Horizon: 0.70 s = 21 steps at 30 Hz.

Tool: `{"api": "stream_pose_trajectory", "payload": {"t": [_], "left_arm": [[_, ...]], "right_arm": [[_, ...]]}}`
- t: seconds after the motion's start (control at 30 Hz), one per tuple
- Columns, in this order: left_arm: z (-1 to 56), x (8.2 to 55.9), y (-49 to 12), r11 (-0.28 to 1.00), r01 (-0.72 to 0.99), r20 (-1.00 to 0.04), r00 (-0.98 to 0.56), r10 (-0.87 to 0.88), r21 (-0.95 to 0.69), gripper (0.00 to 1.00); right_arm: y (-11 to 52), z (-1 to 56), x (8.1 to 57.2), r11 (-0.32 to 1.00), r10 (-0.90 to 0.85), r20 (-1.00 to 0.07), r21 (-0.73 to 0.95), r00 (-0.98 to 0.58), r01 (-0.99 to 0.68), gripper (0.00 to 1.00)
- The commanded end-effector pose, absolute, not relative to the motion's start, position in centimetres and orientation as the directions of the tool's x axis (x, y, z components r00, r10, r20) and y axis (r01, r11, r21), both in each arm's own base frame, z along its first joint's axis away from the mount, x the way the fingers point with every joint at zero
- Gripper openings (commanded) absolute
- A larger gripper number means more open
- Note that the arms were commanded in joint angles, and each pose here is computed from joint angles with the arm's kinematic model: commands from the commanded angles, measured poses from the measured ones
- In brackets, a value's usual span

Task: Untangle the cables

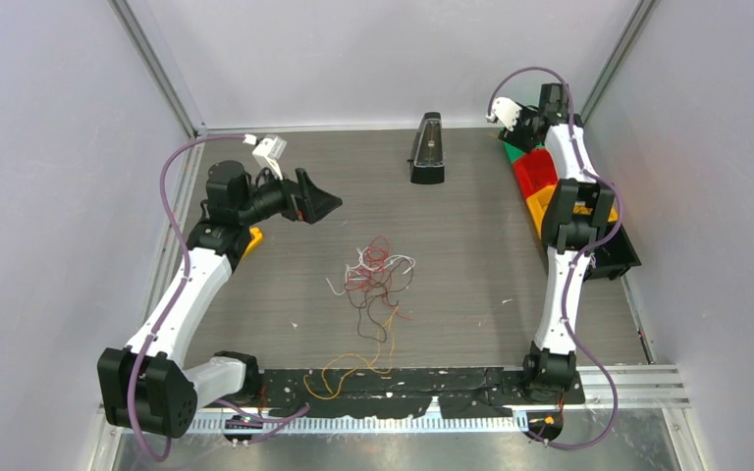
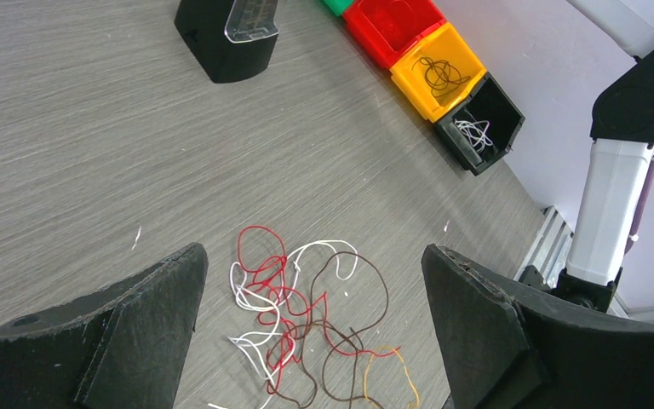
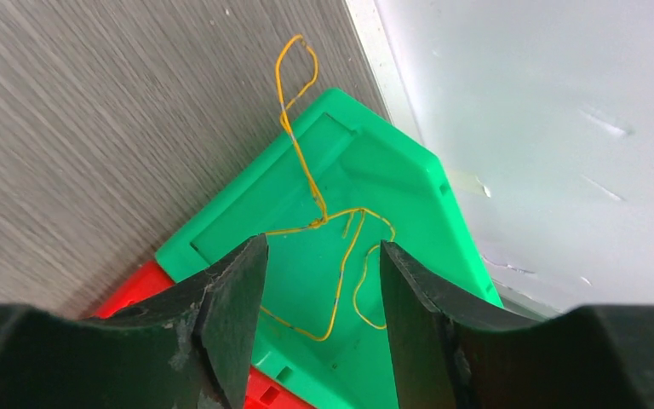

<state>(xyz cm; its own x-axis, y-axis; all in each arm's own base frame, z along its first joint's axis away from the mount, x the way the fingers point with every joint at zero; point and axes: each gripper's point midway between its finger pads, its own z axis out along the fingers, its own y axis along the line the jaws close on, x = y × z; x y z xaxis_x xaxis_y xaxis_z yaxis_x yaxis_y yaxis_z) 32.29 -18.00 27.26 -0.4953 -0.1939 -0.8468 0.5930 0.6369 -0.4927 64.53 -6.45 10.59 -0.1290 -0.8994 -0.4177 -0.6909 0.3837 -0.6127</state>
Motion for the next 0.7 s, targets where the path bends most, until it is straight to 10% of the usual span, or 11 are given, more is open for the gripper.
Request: {"api": "stream_pose_trajectory", "payload": {"t": [0.0,0.67], "left_arm": [[28.5,31.8,-17.8,0.630,0.627,-0.874,-0.445,-0.194,-0.459,0.99],[28.4,31.9,-17.6,0.644,0.616,-0.874,-0.448,-0.189,-0.455,0.99]], "right_arm": [[-3.5,18.6,64.0,0.440,-0.846,-0.530,-0.636,-0.056,-0.634,0.57],[-1.9,10.0,68.7,0.317,-0.938,-0.334,-0.718,-0.092,-0.620,0.46]]}}
